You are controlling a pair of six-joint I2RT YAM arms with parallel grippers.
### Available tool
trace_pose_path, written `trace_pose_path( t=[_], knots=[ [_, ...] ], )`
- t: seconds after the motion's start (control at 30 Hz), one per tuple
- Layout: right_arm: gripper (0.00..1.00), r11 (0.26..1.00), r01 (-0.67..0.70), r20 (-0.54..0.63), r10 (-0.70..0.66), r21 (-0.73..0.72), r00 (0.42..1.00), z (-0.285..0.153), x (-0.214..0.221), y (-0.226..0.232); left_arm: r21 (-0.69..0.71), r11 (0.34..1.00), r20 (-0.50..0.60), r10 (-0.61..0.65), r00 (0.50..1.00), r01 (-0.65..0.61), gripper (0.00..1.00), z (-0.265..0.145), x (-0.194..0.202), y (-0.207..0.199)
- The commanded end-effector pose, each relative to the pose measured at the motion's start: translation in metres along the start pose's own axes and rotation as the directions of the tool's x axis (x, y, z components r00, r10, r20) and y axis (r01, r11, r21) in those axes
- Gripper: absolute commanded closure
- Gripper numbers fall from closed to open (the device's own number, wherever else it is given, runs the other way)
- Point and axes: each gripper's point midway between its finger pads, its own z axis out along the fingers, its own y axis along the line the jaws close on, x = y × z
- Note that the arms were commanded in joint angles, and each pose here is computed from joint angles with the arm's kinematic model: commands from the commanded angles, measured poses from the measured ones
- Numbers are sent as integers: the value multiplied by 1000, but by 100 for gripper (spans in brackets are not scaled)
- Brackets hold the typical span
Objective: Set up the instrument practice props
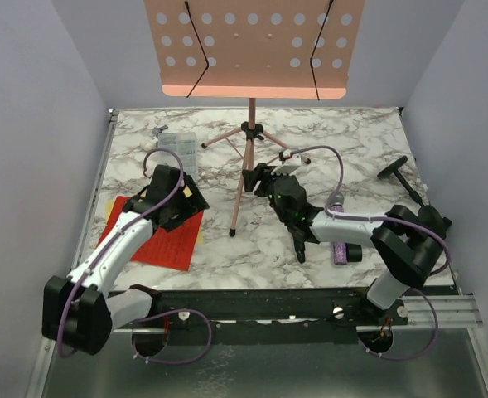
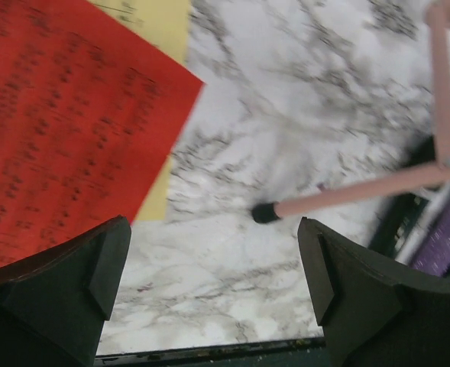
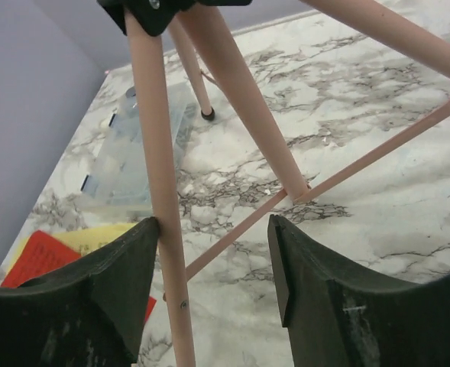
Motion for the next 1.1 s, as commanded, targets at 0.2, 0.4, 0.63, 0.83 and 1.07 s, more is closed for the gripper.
trace_pose_path(
  t=[0.2,0.4,0.63,0.83,1.07],
  knots=[
    [23,1000,-10,-357,19,27,934,-68,39,-4,-293,950,71,-88,994,105,1,20,-27,66],
    [22,970,-227,-442,244,93,863,-109,79,35,-356,914,109,-168,980,196,1,25,-53,107],
    [23,909,-415,-484,381,40,788,-120,132,102,-358,840,236,-341,910,407,1,27,-62,138],
    [33,901,-415,-490,420,127,764,-116,178,98,-397,800,170,-418,892,450,1,53,-30,158],
    [38,886,-435,-543,448,163,710,-118,220,105,-366,816,118,-435,893,446,1,56,-15,155]
  ],
)
